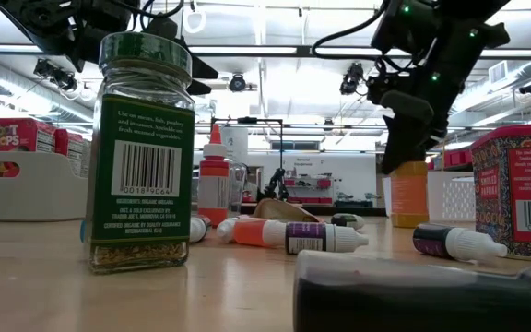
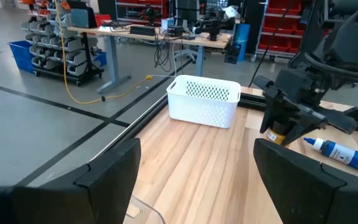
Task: Pick & Place Kitchen Items
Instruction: Put the orange seasoning bottle into the transparent bin
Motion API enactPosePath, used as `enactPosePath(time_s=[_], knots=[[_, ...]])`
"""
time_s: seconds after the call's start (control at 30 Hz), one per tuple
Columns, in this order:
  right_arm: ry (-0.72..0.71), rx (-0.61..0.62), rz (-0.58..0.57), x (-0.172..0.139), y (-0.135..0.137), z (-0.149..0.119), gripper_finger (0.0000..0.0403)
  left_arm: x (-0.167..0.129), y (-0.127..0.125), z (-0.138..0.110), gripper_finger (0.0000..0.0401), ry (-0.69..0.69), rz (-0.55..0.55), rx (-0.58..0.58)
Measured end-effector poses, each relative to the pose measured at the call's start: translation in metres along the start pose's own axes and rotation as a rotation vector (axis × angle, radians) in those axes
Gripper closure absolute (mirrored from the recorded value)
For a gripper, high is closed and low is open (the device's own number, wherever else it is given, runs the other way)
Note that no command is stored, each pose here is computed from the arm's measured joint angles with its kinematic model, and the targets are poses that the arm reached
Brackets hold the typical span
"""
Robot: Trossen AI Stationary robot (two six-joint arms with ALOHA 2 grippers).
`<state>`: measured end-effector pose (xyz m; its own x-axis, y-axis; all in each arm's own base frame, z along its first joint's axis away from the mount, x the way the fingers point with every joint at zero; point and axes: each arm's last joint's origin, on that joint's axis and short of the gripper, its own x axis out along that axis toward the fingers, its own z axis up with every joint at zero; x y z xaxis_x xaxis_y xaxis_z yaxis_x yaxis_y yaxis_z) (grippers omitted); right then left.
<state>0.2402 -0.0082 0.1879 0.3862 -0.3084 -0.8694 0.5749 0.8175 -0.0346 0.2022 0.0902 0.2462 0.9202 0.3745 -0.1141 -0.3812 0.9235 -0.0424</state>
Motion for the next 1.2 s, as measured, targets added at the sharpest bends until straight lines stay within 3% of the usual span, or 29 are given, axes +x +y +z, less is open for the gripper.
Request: enactPosePath(time_s=[0.43, 0.67, 0.97, 1.07, 1.2], knots=[[-0.096, -0.018, 0.053, 0.002, 0.006, 0.008, 0.0198, 0.0, 0.0, 0.0, 0.0081, 0.0, 0.0, 0.01], [-0.42, -0.047, 0.134, -0.006, 0.015, 0.04, 0.0199, 0.0, 0.0, 0.001, 0.0081, -0.012, 0.0, 0.01], [-1.103, 0.042, 0.288, -0.041, 0.016, 0.098, 0.0199, -0.002, -0.001, 0.011, 0.0081, -0.103, -0.03, 0.014], [-1.181, 0.025, 0.286, -0.039, 0.016, 0.112, 0.0199, -0.006, -0.003, 0.018, 0.0081, -0.16, -0.086, 0.021], [-1.149, -0.013, 0.271, -0.025, 0.024, 0.14, 0.0199, -0.011, -0.005, 0.025, 0.0081, -0.207, -0.129, 0.016]])
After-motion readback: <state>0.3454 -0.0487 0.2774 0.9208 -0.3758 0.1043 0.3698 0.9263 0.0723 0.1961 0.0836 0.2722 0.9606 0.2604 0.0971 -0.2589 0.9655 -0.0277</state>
